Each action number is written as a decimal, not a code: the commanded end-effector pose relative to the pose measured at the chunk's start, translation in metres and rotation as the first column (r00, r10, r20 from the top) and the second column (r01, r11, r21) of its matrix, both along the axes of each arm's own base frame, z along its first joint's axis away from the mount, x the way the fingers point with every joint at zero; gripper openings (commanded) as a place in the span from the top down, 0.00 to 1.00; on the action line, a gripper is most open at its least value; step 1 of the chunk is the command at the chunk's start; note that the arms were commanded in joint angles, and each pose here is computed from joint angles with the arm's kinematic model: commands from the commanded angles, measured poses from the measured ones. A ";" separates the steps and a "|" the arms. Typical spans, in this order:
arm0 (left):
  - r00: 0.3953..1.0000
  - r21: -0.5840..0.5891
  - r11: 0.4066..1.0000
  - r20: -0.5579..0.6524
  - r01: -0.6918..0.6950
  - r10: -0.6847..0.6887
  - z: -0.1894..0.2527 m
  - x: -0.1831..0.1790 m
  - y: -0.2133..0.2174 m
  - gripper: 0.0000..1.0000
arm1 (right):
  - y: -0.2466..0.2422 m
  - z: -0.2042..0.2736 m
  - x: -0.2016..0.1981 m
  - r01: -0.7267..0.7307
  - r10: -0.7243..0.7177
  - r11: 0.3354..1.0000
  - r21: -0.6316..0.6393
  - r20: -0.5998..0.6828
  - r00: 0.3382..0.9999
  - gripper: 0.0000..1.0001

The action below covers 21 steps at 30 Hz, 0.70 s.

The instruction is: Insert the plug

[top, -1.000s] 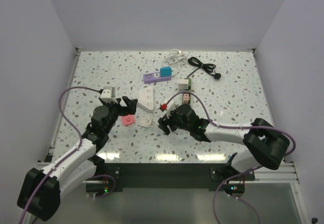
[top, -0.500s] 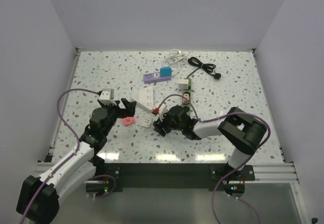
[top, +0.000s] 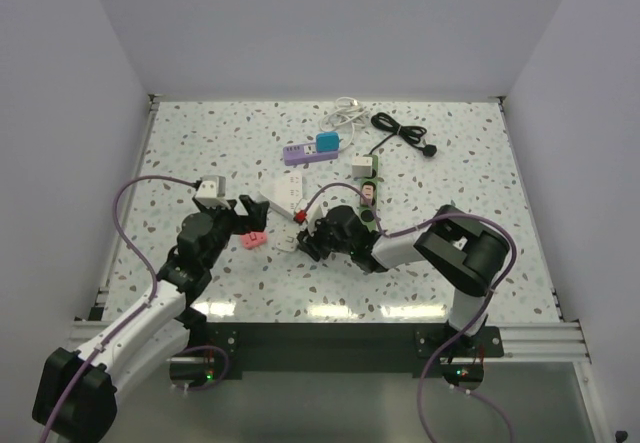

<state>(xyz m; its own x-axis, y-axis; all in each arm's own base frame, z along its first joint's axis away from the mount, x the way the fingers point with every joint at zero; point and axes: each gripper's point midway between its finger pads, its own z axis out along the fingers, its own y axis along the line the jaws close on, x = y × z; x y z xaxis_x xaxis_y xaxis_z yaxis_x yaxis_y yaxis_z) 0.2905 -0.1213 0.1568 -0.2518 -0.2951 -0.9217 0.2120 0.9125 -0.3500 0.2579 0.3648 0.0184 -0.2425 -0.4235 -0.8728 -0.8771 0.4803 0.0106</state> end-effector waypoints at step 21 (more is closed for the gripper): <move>0.945 -0.068 0.948 0.125 0.312 -0.303 0.023 -0.022 -0.049 0.00 | -0.018 0.060 0.007 0.104 -0.110 0.992 0.069 0.079 0.991 1.00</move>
<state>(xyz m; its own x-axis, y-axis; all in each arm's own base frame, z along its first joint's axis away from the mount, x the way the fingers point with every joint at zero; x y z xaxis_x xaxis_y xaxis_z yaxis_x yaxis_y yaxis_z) 0.2760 -0.1513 0.1605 -0.2802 -0.2837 -0.9171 0.3880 0.8403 -0.3785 0.2587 0.3527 0.0464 -0.2323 -0.4021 -0.8856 -0.8546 0.5191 -0.0116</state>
